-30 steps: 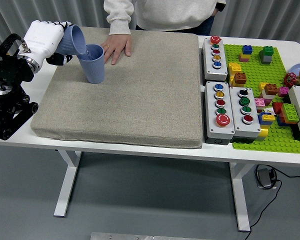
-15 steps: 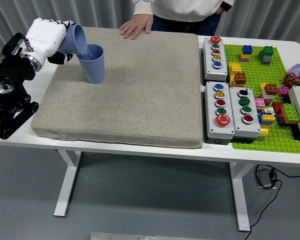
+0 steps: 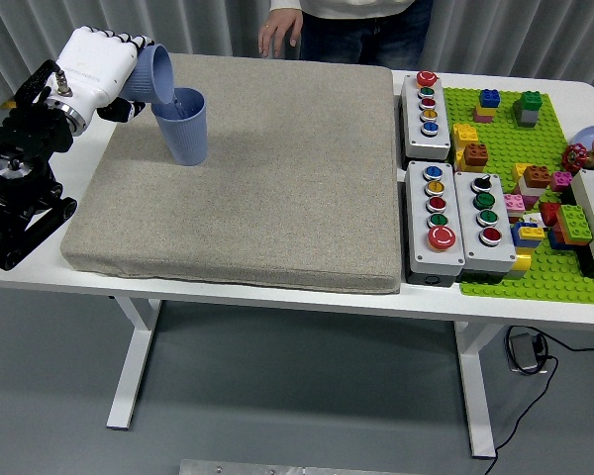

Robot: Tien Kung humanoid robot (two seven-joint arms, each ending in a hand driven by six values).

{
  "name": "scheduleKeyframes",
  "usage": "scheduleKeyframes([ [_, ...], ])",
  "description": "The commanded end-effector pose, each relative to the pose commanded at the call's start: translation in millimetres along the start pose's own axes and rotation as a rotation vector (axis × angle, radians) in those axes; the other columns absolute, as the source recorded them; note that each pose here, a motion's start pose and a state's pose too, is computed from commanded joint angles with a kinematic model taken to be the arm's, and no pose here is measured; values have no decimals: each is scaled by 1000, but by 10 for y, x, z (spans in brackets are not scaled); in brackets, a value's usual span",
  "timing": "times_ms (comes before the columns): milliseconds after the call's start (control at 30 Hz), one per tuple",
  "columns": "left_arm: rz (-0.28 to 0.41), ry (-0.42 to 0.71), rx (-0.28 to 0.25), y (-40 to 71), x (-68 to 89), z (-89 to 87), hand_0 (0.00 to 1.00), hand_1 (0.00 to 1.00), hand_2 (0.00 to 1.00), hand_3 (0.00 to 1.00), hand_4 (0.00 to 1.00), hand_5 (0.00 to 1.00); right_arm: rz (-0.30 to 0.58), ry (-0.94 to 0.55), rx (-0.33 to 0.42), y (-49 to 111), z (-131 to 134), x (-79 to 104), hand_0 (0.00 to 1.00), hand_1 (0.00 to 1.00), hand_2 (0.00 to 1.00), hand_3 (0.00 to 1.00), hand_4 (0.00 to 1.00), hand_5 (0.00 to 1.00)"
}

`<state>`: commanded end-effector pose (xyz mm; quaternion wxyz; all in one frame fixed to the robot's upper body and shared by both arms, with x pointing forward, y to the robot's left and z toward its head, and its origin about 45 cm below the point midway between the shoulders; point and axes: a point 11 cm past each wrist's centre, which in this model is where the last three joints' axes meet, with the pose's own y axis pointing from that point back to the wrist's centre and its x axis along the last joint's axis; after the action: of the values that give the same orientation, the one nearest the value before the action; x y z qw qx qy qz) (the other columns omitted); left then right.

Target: Pick cup pour cup place

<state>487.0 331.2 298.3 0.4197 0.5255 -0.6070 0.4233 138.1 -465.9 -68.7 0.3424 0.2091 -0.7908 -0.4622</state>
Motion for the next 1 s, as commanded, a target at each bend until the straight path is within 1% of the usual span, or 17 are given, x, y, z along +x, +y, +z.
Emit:
scheduleKeyframes([
  [500, 8, -93, -6, -50, 76, 30, 443, 491, 512, 537, 711, 121, 2, -3, 1, 2, -8, 0, 672, 594, 551, 570, 2, 61],
  [633, -6, -126, -15, -58, 70, 38, 443, 491, 512, 537, 711, 121, 6, -1, -2, -3, 9, 13, 672, 594, 551, 570, 2, 61],
  [800, -8, -137, -21, -56, 64, 50, 442, 491, 512, 537, 709, 124, 8, 0, -5, -9, 28, 25, 672, 593, 551, 571, 2, 59],
  [1000, 10, -126, -21, -57, 107, 54, 446, 491, 511, 537, 707, 126, 9, 2, -7, -10, 38, 26, 672, 593, 551, 571, 2, 56],
])
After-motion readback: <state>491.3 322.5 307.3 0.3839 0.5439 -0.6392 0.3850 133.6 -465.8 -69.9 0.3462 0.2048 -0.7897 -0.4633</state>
